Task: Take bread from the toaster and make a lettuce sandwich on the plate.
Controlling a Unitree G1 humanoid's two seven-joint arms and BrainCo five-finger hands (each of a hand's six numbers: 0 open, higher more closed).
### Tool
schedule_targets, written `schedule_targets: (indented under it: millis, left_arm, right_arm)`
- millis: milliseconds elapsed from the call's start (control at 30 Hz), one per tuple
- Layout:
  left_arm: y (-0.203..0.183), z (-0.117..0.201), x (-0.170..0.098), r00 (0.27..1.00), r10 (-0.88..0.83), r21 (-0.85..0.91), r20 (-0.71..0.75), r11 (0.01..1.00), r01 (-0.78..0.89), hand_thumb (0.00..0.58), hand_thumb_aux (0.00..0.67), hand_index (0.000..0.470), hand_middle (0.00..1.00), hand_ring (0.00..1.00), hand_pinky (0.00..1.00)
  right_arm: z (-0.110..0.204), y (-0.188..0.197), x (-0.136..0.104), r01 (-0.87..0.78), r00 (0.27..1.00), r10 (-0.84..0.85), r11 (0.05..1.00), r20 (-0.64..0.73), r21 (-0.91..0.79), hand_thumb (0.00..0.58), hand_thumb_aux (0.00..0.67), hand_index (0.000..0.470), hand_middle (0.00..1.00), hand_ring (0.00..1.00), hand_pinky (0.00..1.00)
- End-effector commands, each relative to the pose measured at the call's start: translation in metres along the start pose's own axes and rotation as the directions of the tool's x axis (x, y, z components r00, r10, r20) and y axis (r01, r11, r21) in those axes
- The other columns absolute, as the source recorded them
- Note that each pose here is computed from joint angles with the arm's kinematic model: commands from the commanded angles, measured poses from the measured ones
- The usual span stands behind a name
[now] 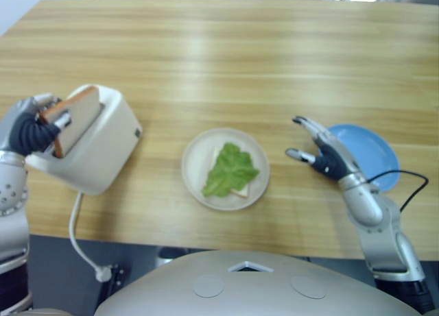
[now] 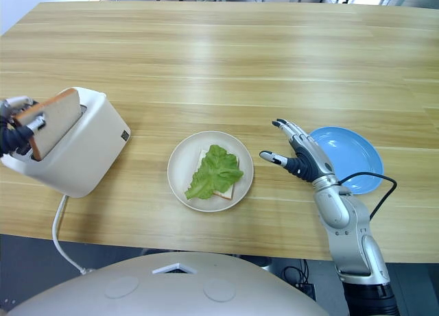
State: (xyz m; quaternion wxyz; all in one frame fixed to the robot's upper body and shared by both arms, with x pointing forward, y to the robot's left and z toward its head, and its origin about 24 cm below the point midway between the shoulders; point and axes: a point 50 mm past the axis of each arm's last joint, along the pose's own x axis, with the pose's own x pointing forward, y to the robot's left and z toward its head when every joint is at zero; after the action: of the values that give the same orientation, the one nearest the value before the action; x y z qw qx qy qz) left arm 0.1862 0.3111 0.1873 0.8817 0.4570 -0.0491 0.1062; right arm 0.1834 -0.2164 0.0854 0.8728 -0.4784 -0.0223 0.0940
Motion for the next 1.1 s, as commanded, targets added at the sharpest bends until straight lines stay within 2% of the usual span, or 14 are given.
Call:
schedule_targets:
  millis: [33,233,367,467,600,733,933,1033,1100]
  left_arm:
    - [0.013,0.006,0.004,0.999,0.033,-0.361,0.030,0.932,-0.020,0.580,0.670,0.460,1.00,1.00,1.00]
    - [0.043,0.021,0.011,0.980,0.176,-0.632,0.094,0.771,-0.077,0.580,0.670,0.460,1.00,1.00,1.00]
    - [0.041,0.044,0.015,0.964,0.180,-0.760,0.193,0.649,0.031,0.580,0.670,0.460,1.00,1.00,1.00]
    - [0.017,0.067,0.016,0.954,0.122,-0.831,0.275,0.529,0.172,0.580,0.670,0.460,1.00,1.00,1.00]
    - [-0.055,0.098,0.014,0.942,-0.077,-0.878,0.328,0.343,0.334,0.580,0.670,0.460,1.00,1.00,1.00]
    - [-0.111,0.112,0.005,0.913,-0.244,-0.888,0.328,0.249,0.386,0.580,0.670,0.460,1.00,1.00,1.00]
    - [-0.181,0.111,-0.012,0.878,-0.425,-0.927,0.221,0.188,0.325,0.580,0.670,0.460,1.00,1.00,1.00]
    - [-0.209,0.109,-0.020,0.865,-0.481,-0.940,0.144,0.206,0.271,0.580,0.670,0.460,1.00,1.00,1.00]
    - [-0.221,0.109,-0.025,0.867,-0.492,-0.936,0.083,0.261,0.237,0.580,0.670,0.460,1.00,1.00,1.00]
  right_arm:
    - [-0.003,0.002,-0.001,0.002,1.000,-0.002,1.000,-0.019,0.008,0.000,0.000,0.000,0.00,0.00,0.00]
    - [-0.004,0.003,-0.001,0.008,1.000,-0.007,1.000,-0.025,0.012,0.000,0.000,0.000,0.00,0.00,0.00]
    - [-0.004,0.004,0.000,0.011,1.000,-0.011,1.000,-0.026,0.019,0.000,0.000,0.000,0.00,0.00,0.00]
    - [-0.003,0.005,0.002,0.014,1.000,-0.013,1.000,-0.023,0.024,0.000,0.000,0.000,0.00,0.00,0.00]
    - [-0.002,0.004,0.004,0.021,1.000,-0.020,0.999,-0.015,0.029,0.000,0.000,0.000,0.00,0.00,0.00]
    - [-0.003,0.004,0.005,0.020,1.000,-0.019,0.999,-0.011,0.030,0.000,0.000,0.000,0.00,0.00,0.00]
    - [-0.003,0.005,0.004,0.021,1.000,-0.020,0.999,-0.013,0.032,0.000,0.000,0.000,0.00,0.00,0.00]
    - [-0.002,0.007,0.004,0.017,1.000,-0.016,0.999,-0.011,0.031,0.000,0.000,0.000,0.00,0.00,0.00]
    - [-0.001,0.007,0.004,0.015,1.000,-0.015,0.999,-0.010,0.030,0.000,0.000,0.000,0.00,0.00,0.00]
